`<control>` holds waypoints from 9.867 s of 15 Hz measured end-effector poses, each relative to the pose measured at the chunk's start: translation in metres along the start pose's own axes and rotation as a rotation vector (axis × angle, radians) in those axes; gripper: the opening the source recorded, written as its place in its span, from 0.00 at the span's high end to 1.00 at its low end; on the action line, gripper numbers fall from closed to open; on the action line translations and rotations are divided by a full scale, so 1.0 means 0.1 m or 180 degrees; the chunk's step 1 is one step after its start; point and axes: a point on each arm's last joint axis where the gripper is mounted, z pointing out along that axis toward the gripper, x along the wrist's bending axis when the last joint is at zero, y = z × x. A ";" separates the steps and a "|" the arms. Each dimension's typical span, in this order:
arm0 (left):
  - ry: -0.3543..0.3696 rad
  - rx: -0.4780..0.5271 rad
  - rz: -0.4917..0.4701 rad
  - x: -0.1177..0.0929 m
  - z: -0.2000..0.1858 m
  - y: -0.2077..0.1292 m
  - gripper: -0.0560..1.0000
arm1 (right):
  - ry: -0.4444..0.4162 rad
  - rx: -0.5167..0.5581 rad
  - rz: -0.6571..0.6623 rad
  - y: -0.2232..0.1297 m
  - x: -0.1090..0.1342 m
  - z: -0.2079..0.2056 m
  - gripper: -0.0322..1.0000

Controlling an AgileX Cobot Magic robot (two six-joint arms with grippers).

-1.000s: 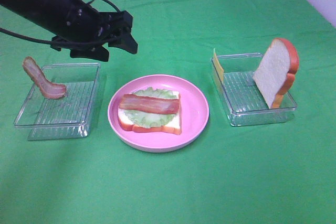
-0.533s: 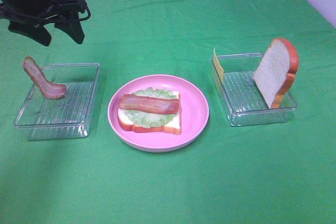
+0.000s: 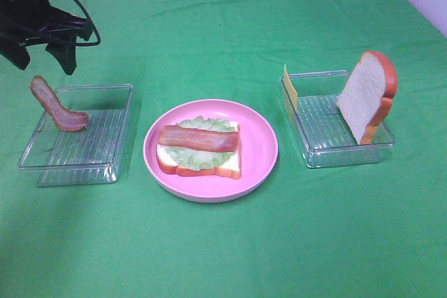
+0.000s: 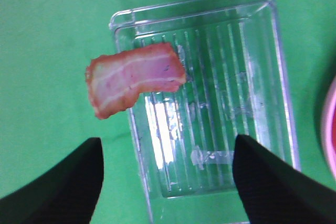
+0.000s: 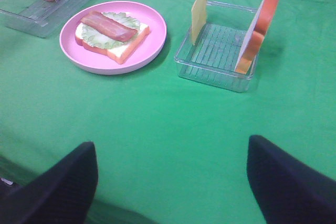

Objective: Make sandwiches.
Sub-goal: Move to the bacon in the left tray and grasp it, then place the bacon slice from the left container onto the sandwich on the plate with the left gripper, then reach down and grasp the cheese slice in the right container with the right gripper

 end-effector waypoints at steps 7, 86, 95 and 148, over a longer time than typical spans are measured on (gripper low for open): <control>0.0107 0.0178 -0.0326 0.42 0.34 0.03 0.32 | 0.0000 0.0000 0.0000 0.00 0.00 0.00 0.25; -0.0510 -0.0720 0.1251 -0.32 -1.86 -1.69 0.18 | 0.0000 0.0000 0.0000 0.00 0.00 0.00 0.25; -0.0688 -0.1208 0.1178 0.11 -1.36 -2.94 0.18 | 0.0000 0.0000 0.0000 0.00 0.00 0.00 0.25; -0.0857 -0.2720 0.1119 0.54 -1.47 -3.90 0.19 | -0.0454 0.2921 0.0919 1.81 -0.54 4.59 0.71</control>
